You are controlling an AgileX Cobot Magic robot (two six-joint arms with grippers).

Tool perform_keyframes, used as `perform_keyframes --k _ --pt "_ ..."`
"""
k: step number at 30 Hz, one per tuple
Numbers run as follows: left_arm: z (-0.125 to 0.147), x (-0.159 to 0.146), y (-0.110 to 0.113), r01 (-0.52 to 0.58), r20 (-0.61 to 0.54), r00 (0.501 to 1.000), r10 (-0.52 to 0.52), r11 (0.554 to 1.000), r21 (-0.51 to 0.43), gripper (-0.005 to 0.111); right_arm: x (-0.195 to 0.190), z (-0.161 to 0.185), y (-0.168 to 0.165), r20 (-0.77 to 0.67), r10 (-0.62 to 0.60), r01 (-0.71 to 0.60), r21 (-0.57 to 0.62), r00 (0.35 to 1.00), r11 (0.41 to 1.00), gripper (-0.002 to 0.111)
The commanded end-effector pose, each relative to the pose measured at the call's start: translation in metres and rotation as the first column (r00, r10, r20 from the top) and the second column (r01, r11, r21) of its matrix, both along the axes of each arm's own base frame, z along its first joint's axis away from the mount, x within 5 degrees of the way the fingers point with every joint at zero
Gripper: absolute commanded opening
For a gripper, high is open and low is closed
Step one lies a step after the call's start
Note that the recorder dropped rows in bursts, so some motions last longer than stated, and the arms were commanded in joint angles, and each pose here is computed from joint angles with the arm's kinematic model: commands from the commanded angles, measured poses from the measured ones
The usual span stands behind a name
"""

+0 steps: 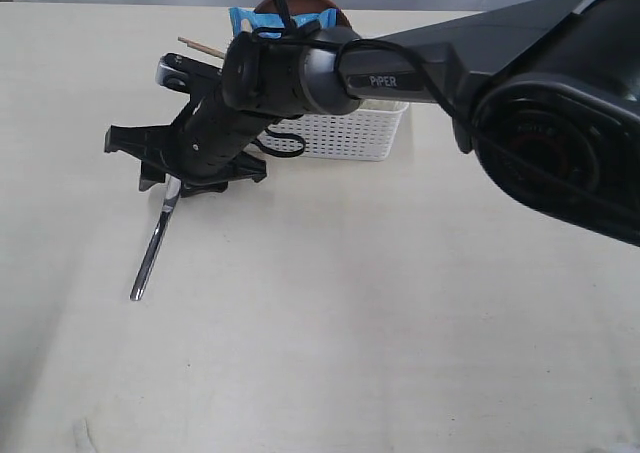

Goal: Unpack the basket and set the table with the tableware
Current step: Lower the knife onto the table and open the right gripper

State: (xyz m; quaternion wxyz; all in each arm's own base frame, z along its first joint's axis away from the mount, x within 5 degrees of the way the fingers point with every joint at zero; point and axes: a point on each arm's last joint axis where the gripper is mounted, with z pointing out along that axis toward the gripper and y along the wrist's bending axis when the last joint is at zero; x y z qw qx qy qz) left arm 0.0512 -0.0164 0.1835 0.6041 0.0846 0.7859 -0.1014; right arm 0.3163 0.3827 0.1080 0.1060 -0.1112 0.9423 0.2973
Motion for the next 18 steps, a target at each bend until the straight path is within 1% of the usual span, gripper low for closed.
perform_keyframes --k 1,12,15,18 --pt "-0.001 0.0 0.0 0.005 0.002 1.0 -0.005 1.0 0.001 0.0 0.002 -0.018 -0.004 0.008 0.018 -0.018 -0.038 1.0 0.999 0.049" --pt "-0.001 0.0 0.0 0.005 0.002 1.0 -0.005 1.0 0.001 0.0 0.002 -0.029 -0.004 0.007 0.032 -0.031 -0.056 0.999 0.998 0.049" --pt "-0.001 0.0 0.0 0.005 0.002 1.0 -0.005 1.0 0.001 0.0 0.002 -0.021 -0.004 0.039 0.065 -0.063 -0.05 0.997 0.997 0.049" --pt "-0.001 0.0 0.0 0.005 0.002 1.0 -0.005 1.0 -0.001 0.0 0.003 -0.004 -0.003 0.078 0.091 -0.089 -0.034 0.993 0.995 0.049"
